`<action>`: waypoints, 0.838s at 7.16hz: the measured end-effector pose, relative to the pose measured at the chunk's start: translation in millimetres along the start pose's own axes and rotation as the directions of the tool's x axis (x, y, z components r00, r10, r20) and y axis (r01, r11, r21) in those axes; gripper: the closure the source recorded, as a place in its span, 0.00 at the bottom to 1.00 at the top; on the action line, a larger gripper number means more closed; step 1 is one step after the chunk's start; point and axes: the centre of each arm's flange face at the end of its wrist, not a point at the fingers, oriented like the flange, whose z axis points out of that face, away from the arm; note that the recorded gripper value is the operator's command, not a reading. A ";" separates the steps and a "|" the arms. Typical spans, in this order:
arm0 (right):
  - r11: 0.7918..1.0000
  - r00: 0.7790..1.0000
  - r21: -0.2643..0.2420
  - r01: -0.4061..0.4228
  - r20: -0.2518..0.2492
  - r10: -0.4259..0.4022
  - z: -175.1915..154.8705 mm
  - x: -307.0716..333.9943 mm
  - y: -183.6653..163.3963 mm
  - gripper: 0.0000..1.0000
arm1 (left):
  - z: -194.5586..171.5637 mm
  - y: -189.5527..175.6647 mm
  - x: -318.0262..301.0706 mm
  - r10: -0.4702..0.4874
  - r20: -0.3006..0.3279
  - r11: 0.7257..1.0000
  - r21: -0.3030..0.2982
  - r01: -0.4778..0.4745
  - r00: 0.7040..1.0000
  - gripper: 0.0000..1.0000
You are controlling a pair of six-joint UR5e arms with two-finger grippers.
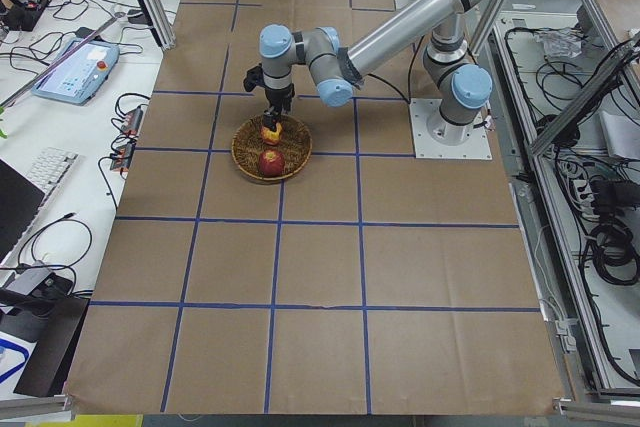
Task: Transfer apple from basket to plate
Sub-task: 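Lower the left gripper into the basket over the yellow-red apple, then close the left gripper on the yellow-red apple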
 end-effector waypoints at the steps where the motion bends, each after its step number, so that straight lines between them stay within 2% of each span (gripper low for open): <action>1: 1.000 1.000 0.002 0.000 0.000 0.000 -0.8 0.0 0.4 0.00 | 6.3 -1.7 -2.0 0.007 0.001 1.000 0.001 -0.007 1.000 0.01; 3: 1.000 1.000 0.002 0.000 0.000 0.000 -0.8 0.0 0.2 0.00 | 16.0 -4.0 -5.0 0.011 0.003 1.000 0.004 -0.011 1.000 0.01; 4: 1.000 1.000 0.002 0.000 0.000 0.000 -0.9 0.0 0.2 0.00 | 23.7 -5.4 -5.8 0.011 0.001 1.000 0.004 -0.011 1.000 0.08; 6: 1.000 1.000 0.002 0.000 0.000 0.000 -0.7 0.0 0.1 0.00 | 36.6 -3.8 -3.1 0.009 -0.016 1.000 -0.004 -0.009 1.000 0.14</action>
